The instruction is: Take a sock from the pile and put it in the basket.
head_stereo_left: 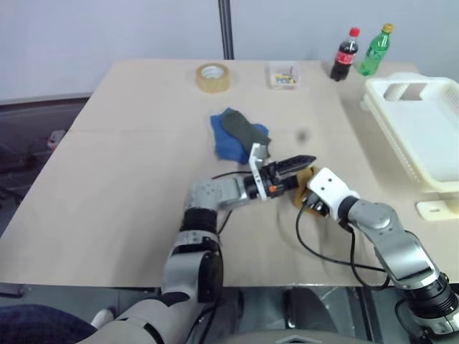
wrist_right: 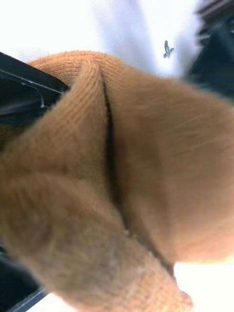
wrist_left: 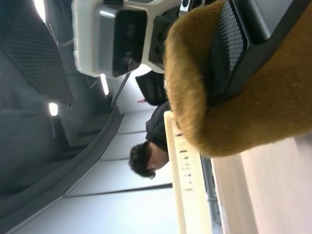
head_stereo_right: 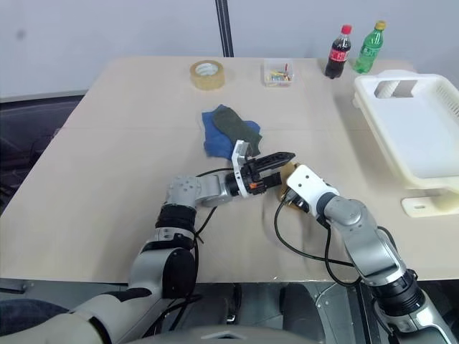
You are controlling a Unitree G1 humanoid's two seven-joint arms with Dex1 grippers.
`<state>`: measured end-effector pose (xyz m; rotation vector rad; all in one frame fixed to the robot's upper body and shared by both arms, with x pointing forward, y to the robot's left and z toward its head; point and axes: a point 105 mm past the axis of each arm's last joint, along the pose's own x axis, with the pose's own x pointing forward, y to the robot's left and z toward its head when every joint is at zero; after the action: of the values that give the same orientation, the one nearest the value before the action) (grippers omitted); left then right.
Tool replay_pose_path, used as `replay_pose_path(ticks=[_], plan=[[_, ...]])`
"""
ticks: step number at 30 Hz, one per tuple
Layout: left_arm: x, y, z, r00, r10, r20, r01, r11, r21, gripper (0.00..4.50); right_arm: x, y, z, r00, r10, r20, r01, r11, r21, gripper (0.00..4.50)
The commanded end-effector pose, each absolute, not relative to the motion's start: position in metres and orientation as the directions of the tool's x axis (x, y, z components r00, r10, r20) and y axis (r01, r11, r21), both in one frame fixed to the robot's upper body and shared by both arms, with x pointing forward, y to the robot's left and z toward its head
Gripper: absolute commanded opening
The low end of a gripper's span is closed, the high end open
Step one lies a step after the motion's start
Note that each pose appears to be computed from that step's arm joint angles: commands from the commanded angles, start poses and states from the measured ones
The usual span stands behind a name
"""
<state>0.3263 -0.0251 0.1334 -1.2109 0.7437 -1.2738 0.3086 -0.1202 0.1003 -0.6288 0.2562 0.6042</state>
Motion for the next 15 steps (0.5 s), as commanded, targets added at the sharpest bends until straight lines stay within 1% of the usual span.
replay_pose_path(ticks=[1, 8, 12, 15], plan=[[0.323, -0.034, 0.141, 0.158, -0.965, 0.210, 0.326, -0.149, -0.933, 4.46, 0.307, -0.119, 0.114, 0.808, 0.468, -0.358, -0.589, 0.647, -0.485, 2.55], [0.323, -0.036, 0.131, 0.151, -0.976, 0.160, 0.311, -0.106, -0.944, 4.46, 0.300, -0.124, 0.129, 0.808, 0.487, -0.331, -0.589, 0.663, -0.463, 2.55], [0.325, -0.038, 0.125, 0.157, -0.978, 0.139, 0.302, -0.087, -0.949, 4.46, 0.288, -0.128, 0.141, 0.782, 0.522, -0.341, -0.623, 0.659, -0.421, 2.55], [0.326, -0.039, 0.124, 0.156, -0.978, 0.137, 0.301, -0.085, -0.950, 4.46, 0.279, -0.135, 0.144, 0.754, 0.539, -0.375, -0.657, 0.632, -0.411, 2.55]])
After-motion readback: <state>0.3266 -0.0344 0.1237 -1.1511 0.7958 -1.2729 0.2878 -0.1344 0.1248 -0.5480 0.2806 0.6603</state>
